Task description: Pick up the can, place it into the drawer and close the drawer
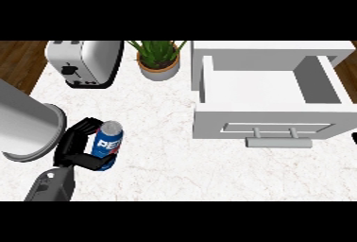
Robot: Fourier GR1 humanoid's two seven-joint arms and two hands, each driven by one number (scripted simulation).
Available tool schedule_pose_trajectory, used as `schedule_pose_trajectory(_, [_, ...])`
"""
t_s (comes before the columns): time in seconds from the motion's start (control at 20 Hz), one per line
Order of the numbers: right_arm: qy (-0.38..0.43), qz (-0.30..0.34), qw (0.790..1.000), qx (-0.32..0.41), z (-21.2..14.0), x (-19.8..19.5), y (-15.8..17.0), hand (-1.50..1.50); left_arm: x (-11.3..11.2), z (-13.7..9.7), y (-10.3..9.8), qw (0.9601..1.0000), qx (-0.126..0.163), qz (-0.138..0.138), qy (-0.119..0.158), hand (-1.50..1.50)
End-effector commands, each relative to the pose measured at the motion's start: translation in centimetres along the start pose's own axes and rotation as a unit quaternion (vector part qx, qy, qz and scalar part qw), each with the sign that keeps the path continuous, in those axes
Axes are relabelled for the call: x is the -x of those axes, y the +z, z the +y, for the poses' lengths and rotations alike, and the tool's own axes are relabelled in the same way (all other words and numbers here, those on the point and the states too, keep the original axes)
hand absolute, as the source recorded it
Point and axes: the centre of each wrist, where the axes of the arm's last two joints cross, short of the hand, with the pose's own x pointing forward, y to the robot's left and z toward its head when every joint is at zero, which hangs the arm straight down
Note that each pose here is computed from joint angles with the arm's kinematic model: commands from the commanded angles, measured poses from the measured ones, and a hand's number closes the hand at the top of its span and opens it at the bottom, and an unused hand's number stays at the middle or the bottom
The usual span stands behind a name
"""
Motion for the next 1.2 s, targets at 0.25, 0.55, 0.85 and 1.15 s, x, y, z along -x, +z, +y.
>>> schedule_pose_trajectory(0.25, [-0.006, -0.004, 1.000, 0.004, -0.7, -0.7, 1.0, -1.50, -6.1, -5.6, -4.8, 0.9954, -0.082, -0.047, 0.015, 1.50])
schedule_pose_trajectory(0.55, [0.001, -0.013, 1.000, 0.005, -0.2, 1.0, 1.7, -1.50, -11.6, -6.9, -5.1, 0.9974, -0.042, -0.058, -0.006, 1.50])
schedule_pose_trajectory(0.85, [0.006, -0.007, 1.000, 0.007, -0.7, -1.5, 1.0, -1.50, -17.6, -13.3, -7.5, 0.9960, -0.019, -0.086, -0.017, 1.50])
schedule_pose_trajectory(1.15, [-0.001, -0.008, 1.000, 0.002, -0.5, -0.9, 1.9, -1.50, -20.6, -18.0, -8.5, 0.9959, 0.006, -0.087, -0.026, 1.50])
